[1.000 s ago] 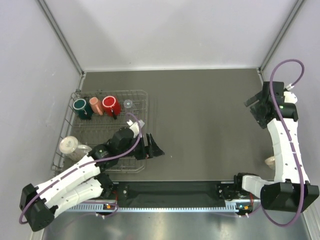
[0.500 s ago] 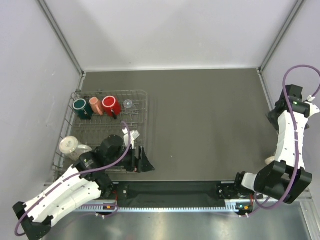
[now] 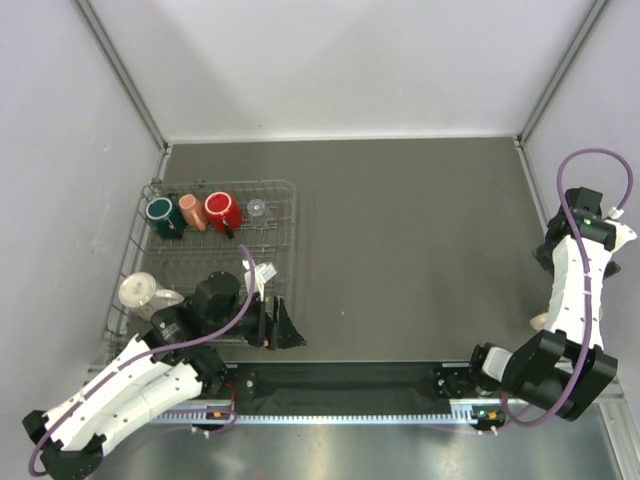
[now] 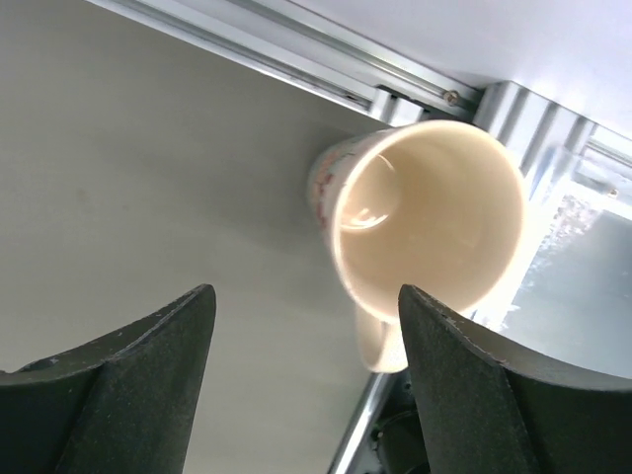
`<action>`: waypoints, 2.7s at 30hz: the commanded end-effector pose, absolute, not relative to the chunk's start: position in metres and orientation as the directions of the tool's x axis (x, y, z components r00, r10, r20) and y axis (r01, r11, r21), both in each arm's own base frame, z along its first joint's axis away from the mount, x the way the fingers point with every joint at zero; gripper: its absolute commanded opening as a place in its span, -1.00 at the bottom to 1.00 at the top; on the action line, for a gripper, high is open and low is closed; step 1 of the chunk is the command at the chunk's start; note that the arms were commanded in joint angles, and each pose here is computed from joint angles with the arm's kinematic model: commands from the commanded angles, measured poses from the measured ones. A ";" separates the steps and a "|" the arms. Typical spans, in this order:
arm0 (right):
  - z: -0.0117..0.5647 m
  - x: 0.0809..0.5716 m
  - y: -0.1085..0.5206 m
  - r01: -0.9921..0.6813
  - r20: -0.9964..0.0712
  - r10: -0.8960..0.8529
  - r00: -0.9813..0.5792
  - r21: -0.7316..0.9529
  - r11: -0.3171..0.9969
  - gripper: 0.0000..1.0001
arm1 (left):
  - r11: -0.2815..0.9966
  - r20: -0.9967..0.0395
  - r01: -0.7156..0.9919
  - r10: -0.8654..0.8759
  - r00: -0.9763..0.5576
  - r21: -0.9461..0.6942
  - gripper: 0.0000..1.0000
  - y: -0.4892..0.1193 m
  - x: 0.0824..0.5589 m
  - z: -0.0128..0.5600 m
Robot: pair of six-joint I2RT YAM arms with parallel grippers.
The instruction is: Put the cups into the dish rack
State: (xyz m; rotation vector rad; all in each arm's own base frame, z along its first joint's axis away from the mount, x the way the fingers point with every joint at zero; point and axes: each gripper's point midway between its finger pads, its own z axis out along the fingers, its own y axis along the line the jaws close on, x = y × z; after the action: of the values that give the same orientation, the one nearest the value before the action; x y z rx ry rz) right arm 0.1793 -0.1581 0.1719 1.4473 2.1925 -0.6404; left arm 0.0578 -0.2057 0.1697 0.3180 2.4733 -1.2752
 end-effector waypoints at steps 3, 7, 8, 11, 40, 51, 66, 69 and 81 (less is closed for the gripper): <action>0.171 0.176 -0.173 0.929 -0.622 0.698 -0.356 -0.151 0.339 0.47 | 0.536 -0.425 0.383 0.051 -0.904 -0.752 0.64 -0.206 0.053 0.182; 0.160 0.178 -0.175 0.921 -0.598 0.710 -0.371 -0.139 0.364 0.45 | 0.533 -0.410 0.380 0.067 -0.910 -0.756 0.64 -0.206 0.050 0.179; 0.157 0.177 -0.176 0.919 -0.594 0.710 -0.378 -0.147 0.367 0.43 | 0.528 -0.408 0.382 0.071 -0.910 -0.759 0.64 -0.206 0.049 0.179; 0.151 0.177 -0.176 0.919 -0.591 0.714 -0.376 -0.139 0.369 0.31 | 0.526 -0.407 0.383 0.074 -0.910 -0.760 0.64 -0.206 0.048 0.177; 0.123 0.167 -0.174 0.918 -0.562 0.730 -0.388 -0.171 0.357 -1.00 | 0.531 -0.375 0.344 0.053 -0.926 -0.774 0.64 -0.205 0.046 0.183; 0.147 0.194 -0.146 0.836 -0.586 0.683 -0.436 0.018 0.549 -1.00 | 0.522 -0.382 0.328 0.005 -0.924 -0.787 0.64 -0.203 0.048 0.200; 0.223 0.249 -0.040 0.399 -0.647 0.670 -0.364 0.541 0.740 -1.00 | 0.388 -0.312 0.266 -0.060 -0.948 -0.883 0.63 -0.239 0.063 0.241; 0.252 0.256 -0.013 0.243 -0.664 0.675 -0.322 0.631 0.737 -1.00 | 0.331 -0.272 0.233 -0.077 -0.959 -0.914 0.63 -0.250 0.067 0.254; 0.383 0.248 0.110 -0.424 -0.615 0.747 -0.251 0.764 0.487 -1.00 | 0.095 -0.178 0.164 -0.160 -0.971 -0.982 0.71 -0.273 0.080 0.316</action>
State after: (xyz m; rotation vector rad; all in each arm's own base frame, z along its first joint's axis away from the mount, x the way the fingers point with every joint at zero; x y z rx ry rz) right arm 0.2595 0.0761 0.2746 0.5335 1.8129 0.8919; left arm 0.0776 -0.2650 0.2629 -0.0121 2.3328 -1.7859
